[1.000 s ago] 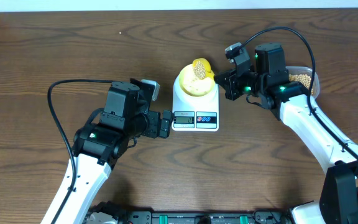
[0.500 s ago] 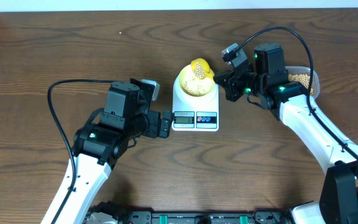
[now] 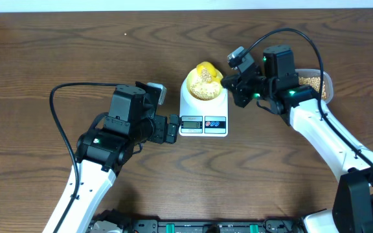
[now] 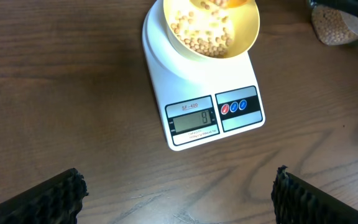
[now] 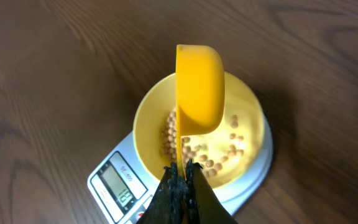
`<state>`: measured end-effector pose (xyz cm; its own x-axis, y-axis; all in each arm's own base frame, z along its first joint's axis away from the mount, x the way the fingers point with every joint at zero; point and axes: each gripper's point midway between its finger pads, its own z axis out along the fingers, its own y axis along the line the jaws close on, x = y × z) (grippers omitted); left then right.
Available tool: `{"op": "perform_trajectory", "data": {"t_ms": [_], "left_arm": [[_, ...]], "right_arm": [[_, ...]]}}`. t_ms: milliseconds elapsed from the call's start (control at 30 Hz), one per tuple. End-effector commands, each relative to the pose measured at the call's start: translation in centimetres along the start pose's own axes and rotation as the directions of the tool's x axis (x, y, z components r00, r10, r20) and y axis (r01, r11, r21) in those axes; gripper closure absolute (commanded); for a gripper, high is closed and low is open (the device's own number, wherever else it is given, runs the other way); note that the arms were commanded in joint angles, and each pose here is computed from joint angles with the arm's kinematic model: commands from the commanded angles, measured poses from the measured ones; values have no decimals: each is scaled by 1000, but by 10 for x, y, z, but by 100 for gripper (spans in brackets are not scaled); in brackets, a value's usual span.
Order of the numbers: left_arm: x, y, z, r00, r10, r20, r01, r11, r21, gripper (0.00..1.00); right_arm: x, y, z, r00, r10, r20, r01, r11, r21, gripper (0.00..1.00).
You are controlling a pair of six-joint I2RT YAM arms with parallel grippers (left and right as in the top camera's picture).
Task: Scoop item into bowl and weigh 50g on scale
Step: 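Tilt the scoop with the right gripper to pour soybeans into the bowl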
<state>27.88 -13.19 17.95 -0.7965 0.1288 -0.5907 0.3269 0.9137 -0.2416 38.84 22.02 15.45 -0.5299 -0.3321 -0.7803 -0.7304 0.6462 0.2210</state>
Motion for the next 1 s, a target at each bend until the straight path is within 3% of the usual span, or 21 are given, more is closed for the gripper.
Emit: {"op": "perform_trajectory", "data": {"t_ms": [0,967], "left_arm": [[0,1,0,1000,18,2,-18,1000,-6,2],[0,1,0,1000,18,2,-18,1000,-6,2]], "right_arm": [[-11,14,-2,998,-56,21,56,998,-20,99],[-8,5,0,993,-115,-7,115,992,49,99]]}}
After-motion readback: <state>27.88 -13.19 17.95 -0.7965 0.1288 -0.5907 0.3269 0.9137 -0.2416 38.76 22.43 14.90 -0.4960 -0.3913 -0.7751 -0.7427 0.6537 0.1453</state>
